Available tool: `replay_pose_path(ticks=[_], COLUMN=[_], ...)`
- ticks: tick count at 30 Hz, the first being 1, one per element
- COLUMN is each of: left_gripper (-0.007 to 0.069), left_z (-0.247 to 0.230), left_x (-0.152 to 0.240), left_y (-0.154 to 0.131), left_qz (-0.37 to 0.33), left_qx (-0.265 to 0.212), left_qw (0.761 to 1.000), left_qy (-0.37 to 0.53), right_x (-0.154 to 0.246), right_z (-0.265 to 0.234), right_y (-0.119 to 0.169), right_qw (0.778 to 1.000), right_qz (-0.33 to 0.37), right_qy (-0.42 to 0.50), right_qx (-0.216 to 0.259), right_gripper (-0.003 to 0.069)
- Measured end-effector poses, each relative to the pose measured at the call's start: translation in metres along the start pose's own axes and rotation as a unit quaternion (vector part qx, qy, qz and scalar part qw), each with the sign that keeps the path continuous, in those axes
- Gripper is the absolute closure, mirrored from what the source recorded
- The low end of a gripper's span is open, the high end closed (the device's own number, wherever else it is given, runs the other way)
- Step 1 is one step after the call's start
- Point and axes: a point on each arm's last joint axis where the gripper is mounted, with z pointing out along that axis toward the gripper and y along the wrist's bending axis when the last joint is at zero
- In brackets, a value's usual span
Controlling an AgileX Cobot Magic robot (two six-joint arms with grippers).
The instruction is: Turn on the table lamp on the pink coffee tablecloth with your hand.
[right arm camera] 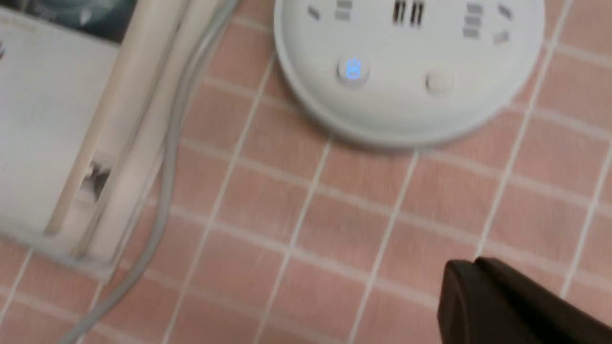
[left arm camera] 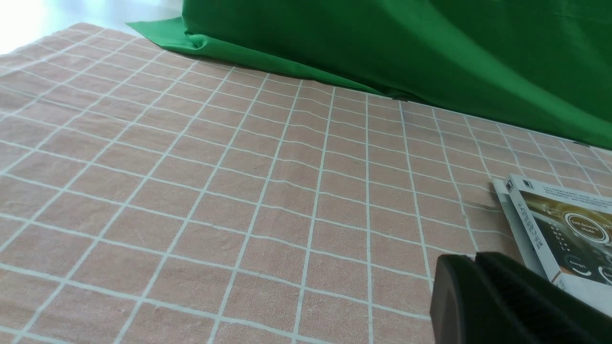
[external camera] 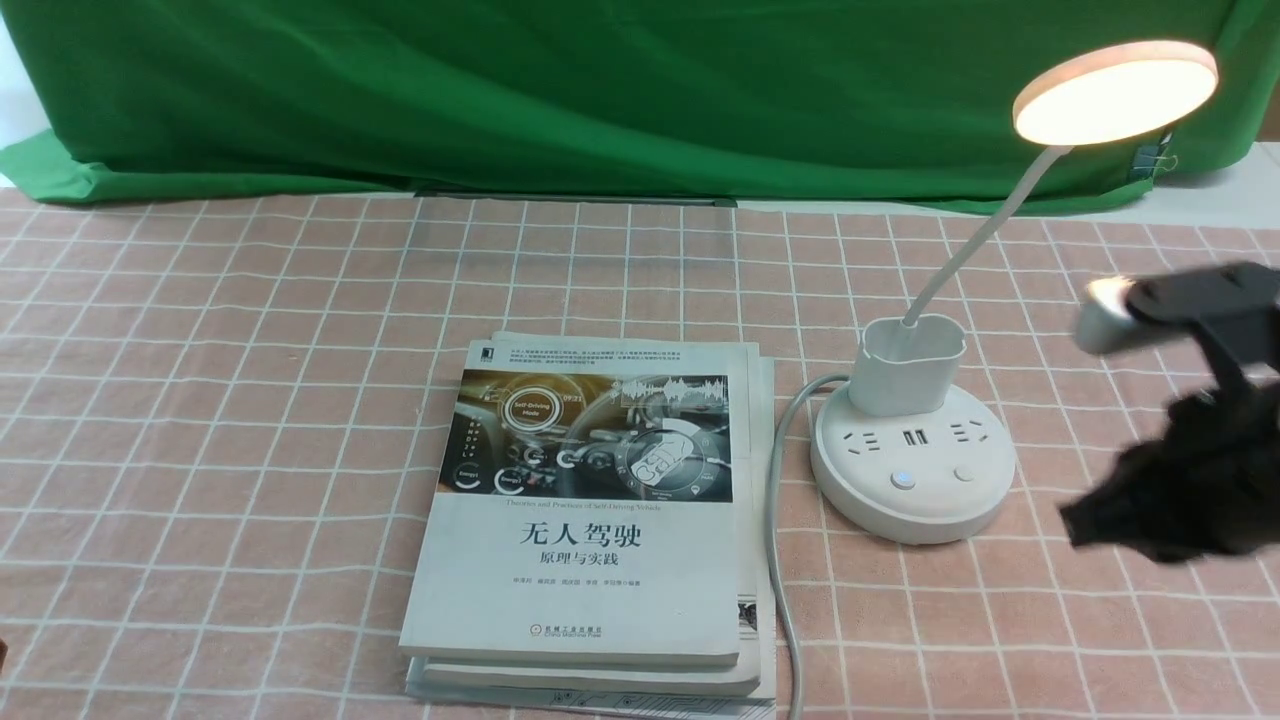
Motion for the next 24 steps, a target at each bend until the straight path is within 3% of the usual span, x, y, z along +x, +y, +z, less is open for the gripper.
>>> replay_pose_path(ticks=[7,17,21,24], left_gripper=[0.0606,0.0606,0.0606,0.0606], left_z=[0.0,0.0,0.0,0.0], left_x=[0.0,0.0,0.0,0.0], left_y=[0.0,0.0,0.0,0.0], left_qz=[0.0,0.0,0.0,0.0], left_qx=[0.0,0.0,0.0,0.0], left_qw=[1.0,1.0,1.0,1.0], left_qy=[0.0,0.0,0.0,0.0], right_x=[0.044,0.048,0.052,0.069], right_z=[-0.047,-0.085,-0.091,-0.093], right_y=[0.007,0.01,0.01,0.002], right_qw=[0.998,0.985,0.979,0.96], right_qz=[0.052,0.052,0.052,0.045], right_qy=[-0.045,-0.163,-0.195,-0.274], right_qx=[-0.006,-0.007,-0.003,0.026], right_gripper=[0.0617,0.0592,0.0613,0.0634])
